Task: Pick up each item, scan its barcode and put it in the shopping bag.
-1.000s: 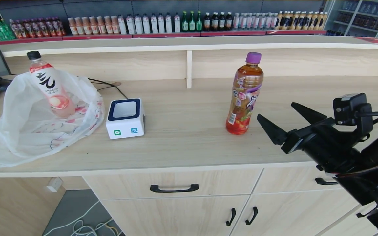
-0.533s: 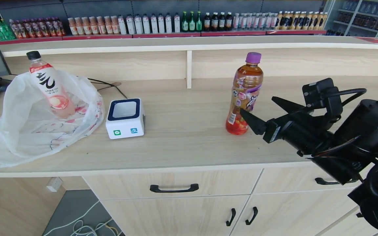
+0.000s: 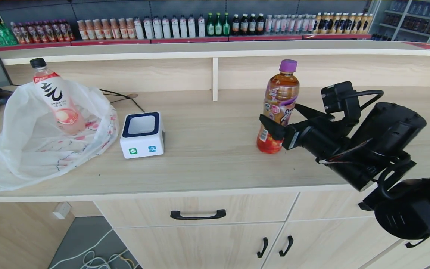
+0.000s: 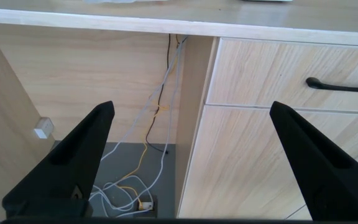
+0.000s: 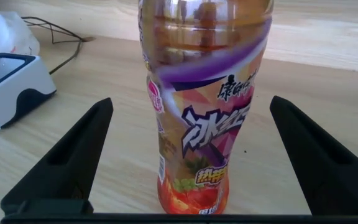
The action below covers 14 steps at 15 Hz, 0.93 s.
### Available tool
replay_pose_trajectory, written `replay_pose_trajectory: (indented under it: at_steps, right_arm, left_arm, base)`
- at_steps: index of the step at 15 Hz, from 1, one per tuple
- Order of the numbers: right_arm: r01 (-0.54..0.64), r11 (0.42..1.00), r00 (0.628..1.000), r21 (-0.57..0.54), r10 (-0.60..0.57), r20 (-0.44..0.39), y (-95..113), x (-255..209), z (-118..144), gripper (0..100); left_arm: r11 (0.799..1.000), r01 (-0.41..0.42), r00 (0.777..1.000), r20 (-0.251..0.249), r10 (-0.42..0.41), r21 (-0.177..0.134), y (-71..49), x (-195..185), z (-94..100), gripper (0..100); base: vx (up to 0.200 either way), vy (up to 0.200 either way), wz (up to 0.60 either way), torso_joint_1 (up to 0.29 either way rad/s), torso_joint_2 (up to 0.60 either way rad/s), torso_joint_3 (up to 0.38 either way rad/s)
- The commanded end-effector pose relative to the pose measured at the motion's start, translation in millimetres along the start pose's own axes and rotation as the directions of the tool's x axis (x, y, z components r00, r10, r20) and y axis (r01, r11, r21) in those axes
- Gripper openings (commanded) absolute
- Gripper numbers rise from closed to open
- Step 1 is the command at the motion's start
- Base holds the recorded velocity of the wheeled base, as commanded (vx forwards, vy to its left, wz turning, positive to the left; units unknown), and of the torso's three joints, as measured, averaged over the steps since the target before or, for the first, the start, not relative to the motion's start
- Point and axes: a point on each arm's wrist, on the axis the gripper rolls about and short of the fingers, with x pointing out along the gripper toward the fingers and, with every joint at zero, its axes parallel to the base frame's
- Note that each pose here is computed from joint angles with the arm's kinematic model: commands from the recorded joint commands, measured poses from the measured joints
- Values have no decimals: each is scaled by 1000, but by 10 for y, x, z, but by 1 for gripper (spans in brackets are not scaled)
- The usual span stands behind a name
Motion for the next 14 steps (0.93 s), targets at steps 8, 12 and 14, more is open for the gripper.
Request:
replay_pose_trajectory:
  at_steps: [8, 12, 14]
  right_arm:
    - [12, 1000, 999, 1, -12, -32, -35, 139, -215, 100]
    - [8, 1000, 999, -2, -8, -34, -23, 261, -298, 100]
    - [10, 1000, 1000, -4, -10, 5, -14, 401, -263, 100]
  left_arm:
    - [1000, 0, 1000, 1, 0, 0, 0, 0, 0, 100]
    - [1000, 0, 1000, 1, 0, 0, 0, 0, 0, 100]
    - [1000, 0, 1000, 1, 0, 0, 0, 0, 0, 100]
  base:
    - [0, 0, 0, 0, 0, 0]
    - [0, 0, 0, 0, 0, 0]
    - [0, 0, 0, 0, 0, 0]
